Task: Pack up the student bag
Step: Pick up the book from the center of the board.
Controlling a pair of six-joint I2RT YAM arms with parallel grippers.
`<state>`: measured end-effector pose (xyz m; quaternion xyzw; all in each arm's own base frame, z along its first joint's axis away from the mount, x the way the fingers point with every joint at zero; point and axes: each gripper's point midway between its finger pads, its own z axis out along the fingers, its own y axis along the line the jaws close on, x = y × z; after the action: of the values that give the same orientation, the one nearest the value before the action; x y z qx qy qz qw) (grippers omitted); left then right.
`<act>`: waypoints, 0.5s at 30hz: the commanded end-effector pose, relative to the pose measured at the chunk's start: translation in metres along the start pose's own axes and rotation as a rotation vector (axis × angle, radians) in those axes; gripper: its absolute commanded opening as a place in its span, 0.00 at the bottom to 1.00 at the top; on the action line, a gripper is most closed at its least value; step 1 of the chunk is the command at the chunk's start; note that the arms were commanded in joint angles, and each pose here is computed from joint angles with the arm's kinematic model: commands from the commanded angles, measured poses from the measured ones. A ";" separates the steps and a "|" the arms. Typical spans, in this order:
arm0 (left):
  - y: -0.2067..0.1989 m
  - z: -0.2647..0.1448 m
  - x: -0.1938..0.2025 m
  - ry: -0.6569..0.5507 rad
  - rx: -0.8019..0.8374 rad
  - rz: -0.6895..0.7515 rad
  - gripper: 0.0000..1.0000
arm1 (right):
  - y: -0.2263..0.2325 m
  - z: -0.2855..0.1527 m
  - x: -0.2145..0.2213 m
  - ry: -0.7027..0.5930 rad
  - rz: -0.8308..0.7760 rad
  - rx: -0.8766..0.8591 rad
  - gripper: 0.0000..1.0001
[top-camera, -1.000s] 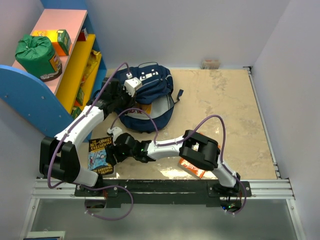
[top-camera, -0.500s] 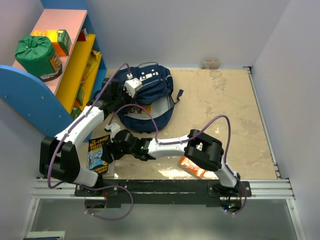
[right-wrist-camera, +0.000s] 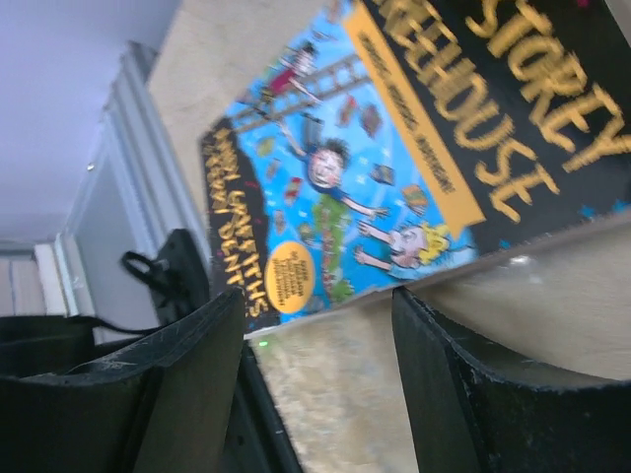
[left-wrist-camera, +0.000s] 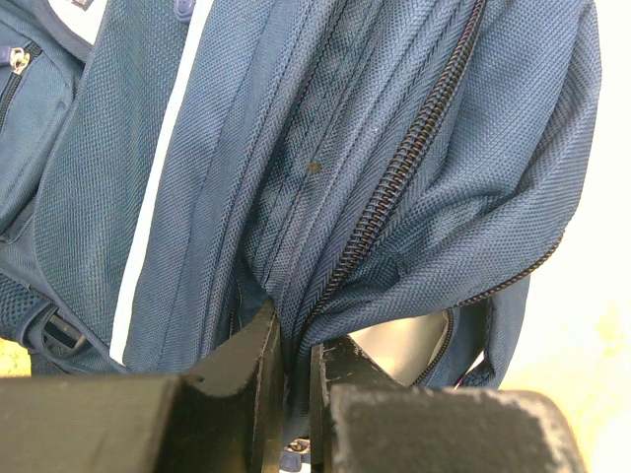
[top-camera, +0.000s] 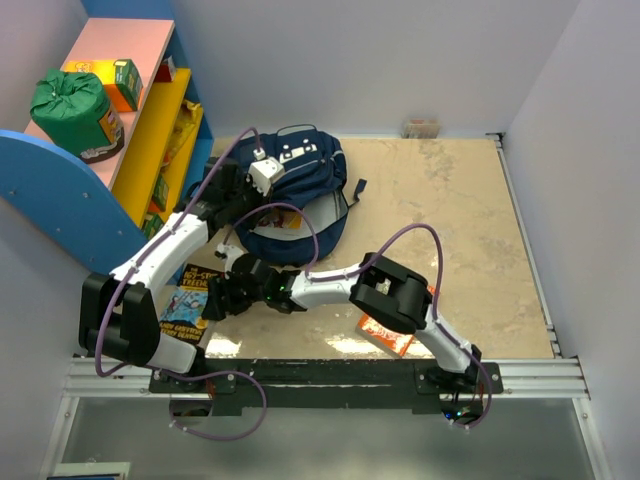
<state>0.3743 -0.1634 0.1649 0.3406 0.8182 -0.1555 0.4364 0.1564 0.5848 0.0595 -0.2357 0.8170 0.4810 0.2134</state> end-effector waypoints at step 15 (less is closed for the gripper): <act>-0.005 -0.023 -0.061 -0.211 0.017 0.106 0.00 | 0.011 -0.009 -0.078 -0.192 0.213 -0.139 0.62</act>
<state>0.3744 -0.1633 0.1650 0.3414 0.8177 -0.1551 0.4367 0.1683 0.5843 0.0485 -0.1690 0.8284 0.5067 0.1687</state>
